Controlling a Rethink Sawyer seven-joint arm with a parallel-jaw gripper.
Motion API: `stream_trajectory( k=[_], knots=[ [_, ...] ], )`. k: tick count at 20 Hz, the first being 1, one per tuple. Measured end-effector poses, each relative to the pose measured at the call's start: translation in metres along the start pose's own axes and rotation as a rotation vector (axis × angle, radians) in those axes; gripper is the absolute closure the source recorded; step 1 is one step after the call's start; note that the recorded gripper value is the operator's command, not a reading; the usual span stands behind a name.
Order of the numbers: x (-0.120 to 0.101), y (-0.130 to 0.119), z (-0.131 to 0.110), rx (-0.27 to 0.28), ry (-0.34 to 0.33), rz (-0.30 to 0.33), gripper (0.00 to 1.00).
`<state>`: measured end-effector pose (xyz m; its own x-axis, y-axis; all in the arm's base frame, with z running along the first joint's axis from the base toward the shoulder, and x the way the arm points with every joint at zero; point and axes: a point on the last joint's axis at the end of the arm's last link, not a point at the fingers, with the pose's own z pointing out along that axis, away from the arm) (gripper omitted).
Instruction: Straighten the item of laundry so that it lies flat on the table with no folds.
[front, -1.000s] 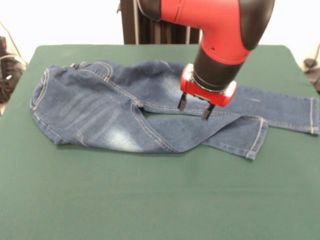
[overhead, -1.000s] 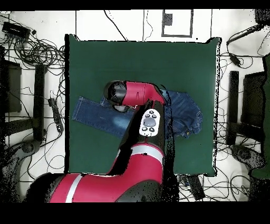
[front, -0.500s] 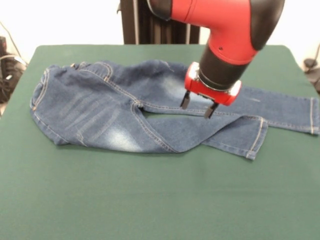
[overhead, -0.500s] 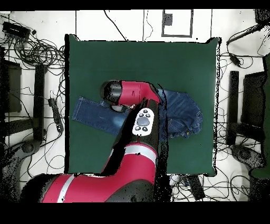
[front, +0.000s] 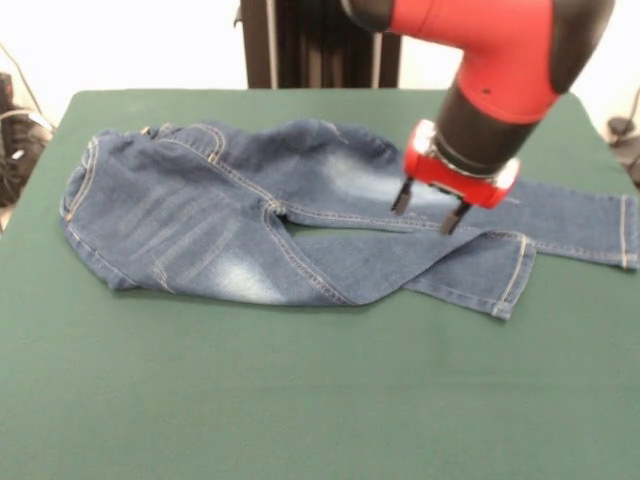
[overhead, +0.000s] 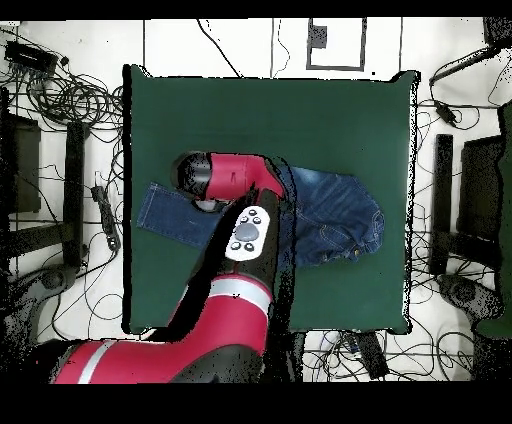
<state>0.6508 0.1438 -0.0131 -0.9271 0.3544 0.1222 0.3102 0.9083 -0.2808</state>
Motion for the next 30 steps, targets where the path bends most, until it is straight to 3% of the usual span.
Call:
stream_trajectory(
  k=[10, 21, 30],
  knots=[
    [0.021, 0.036, -0.014, -0.014, -0.012, 0.102, 0.0],
    [0.018, 0.026, 0.004, 0.028, 0.013, 0.125, 0.0],
    [0.016, 0.02, 0.008, 0.113, 0.107, 0.124, 0.0]
  ],
)
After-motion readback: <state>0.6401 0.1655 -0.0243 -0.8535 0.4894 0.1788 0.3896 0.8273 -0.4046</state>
